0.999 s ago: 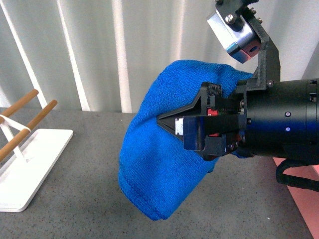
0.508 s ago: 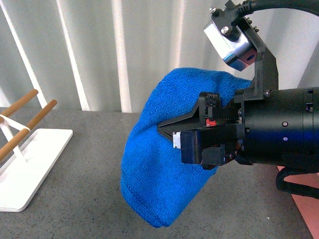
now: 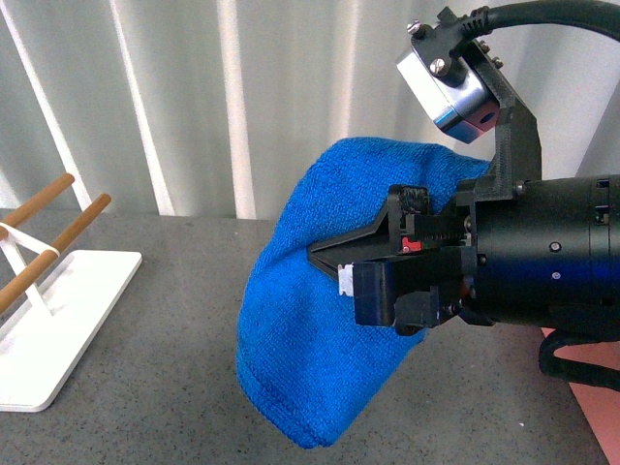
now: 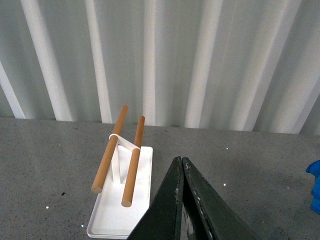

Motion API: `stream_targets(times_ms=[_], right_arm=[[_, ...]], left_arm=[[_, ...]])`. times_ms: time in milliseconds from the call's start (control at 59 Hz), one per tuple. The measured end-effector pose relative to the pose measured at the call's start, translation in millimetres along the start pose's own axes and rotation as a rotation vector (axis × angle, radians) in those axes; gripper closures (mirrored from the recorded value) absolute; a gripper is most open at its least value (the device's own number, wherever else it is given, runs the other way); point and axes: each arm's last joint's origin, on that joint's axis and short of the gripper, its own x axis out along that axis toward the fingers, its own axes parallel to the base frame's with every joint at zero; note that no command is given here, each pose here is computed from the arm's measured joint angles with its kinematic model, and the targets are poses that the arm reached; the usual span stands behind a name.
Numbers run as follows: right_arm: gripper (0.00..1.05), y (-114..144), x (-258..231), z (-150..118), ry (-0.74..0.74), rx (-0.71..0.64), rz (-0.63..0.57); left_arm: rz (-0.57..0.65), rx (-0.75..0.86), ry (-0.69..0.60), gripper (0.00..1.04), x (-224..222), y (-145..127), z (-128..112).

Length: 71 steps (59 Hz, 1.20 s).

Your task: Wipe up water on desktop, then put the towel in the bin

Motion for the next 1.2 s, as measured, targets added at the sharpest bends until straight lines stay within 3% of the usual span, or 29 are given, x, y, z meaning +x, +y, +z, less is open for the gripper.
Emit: stream_targets(times_ms=[610,694,931,1135,1202], right_arm=[[0.99,-2.4,0.4,-7.1,0.002,0.023,0.0],[0.99,-4.0,0.6,-12.7,0.025,0.04,-0.012],[0.99,-32.3,0.5,-73.9,0.421,0.089,-0.182],[0.99,-57.9,-10.0,-101.8,0.656,0.037,-0.304],[0.99,-68.3,-11.0,-106.0,0.712,0.008,-0.336]], left_arm=[[0.0,0.0,0.008,1.01,-14.7,0.0,-3.1],[0.0,0.0,0.008,0.88,-14.7,0.0,-3.1],[0.0,0.0,0.008,0.42,-14.7,0.0,-3.1],[0.0,0.0,0.008,0.1,-14.7,0.0,-3.1],[0.0,0.002,0.007,0.06,-14.8,0.0,-3.1]])
